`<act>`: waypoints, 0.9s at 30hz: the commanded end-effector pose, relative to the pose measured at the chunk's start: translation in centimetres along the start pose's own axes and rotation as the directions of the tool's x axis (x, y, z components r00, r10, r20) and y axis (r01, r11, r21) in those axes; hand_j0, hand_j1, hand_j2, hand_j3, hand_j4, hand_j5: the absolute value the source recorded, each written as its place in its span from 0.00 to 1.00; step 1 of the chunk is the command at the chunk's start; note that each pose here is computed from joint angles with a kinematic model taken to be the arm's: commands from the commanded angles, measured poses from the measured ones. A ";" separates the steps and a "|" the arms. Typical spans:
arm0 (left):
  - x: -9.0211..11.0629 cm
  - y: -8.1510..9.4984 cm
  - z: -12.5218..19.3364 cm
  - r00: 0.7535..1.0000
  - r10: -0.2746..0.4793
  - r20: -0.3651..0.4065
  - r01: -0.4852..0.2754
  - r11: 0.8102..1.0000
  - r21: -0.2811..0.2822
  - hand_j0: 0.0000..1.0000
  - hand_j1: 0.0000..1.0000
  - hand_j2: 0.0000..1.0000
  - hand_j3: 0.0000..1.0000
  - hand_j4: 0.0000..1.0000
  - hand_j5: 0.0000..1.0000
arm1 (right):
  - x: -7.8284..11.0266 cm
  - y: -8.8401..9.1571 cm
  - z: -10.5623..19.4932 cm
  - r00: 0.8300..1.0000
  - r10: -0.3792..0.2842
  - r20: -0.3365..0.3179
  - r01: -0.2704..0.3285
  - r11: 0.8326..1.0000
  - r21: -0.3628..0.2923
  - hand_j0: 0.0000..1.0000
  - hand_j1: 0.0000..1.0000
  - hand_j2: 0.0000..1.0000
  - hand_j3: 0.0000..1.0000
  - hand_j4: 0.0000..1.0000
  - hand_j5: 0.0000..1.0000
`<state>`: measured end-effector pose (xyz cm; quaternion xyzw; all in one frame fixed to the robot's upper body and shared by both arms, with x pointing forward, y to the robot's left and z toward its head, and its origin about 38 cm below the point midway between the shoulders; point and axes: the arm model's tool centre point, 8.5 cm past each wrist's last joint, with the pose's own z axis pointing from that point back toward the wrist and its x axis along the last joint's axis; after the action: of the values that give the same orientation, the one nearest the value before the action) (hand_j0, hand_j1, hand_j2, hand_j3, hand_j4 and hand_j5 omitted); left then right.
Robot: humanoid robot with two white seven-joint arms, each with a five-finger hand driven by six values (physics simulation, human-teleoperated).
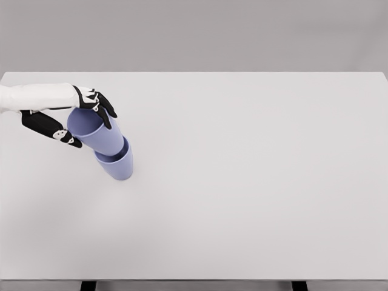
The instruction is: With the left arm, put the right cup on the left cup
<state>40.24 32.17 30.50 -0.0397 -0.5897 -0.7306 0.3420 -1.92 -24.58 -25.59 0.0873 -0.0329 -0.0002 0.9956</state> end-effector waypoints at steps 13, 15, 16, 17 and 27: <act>-0.3 -0.6 -0.4 1.000 0.011 0.000 -0.011 1.000 -0.008 0.60 0.60 0.60 0.60 0.60 0.60 | 0.0 0.0 0.0 1.000 0.000 0.000 0.000 1.000 0.000 1.00 1.00 1.00 1.00 1.00 1.00; -0.3 -0.6 -0.4 1.000 0.010 0.000 -0.010 1.000 -0.009 0.61 0.61 0.61 0.61 0.61 0.61 | 0.0 0.0 0.0 1.000 0.001 0.000 -0.001 1.000 0.001 1.00 1.00 1.00 1.00 1.00 1.00; -0.3 -0.6 -0.4 1.000 0.009 0.000 -0.009 1.000 -0.009 0.62 0.62 0.62 0.62 0.62 0.62 | -0.1 0.0 0.0 1.000 0.001 -0.002 -0.001 1.000 0.001 1.00 1.00 1.00 1.00 1.00 1.00; -0.3 -0.6 -0.4 1.000 0.010 0.000 -0.010 1.000 -0.009 0.65 0.65 0.65 0.65 0.65 0.65 | 0.0 0.0 0.0 1.000 0.000 0.000 0.000 1.000 0.000 1.00 1.00 1.00 1.00 1.00 1.00; -0.4 -0.6 -0.4 1.000 0.009 -0.003 -0.009 1.000 -0.010 0.96 0.96 0.96 0.96 0.96 0.96 | 0.0 0.0 0.0 1.000 0.001 0.000 -0.001 1.000 0.001 1.00 1.00 1.00 1.00 1.00 1.00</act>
<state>40.27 32.00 29.58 -0.0424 -0.5832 -0.7346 0.3440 -1.92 -24.58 -25.59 0.0873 -0.0329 -0.0001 0.9956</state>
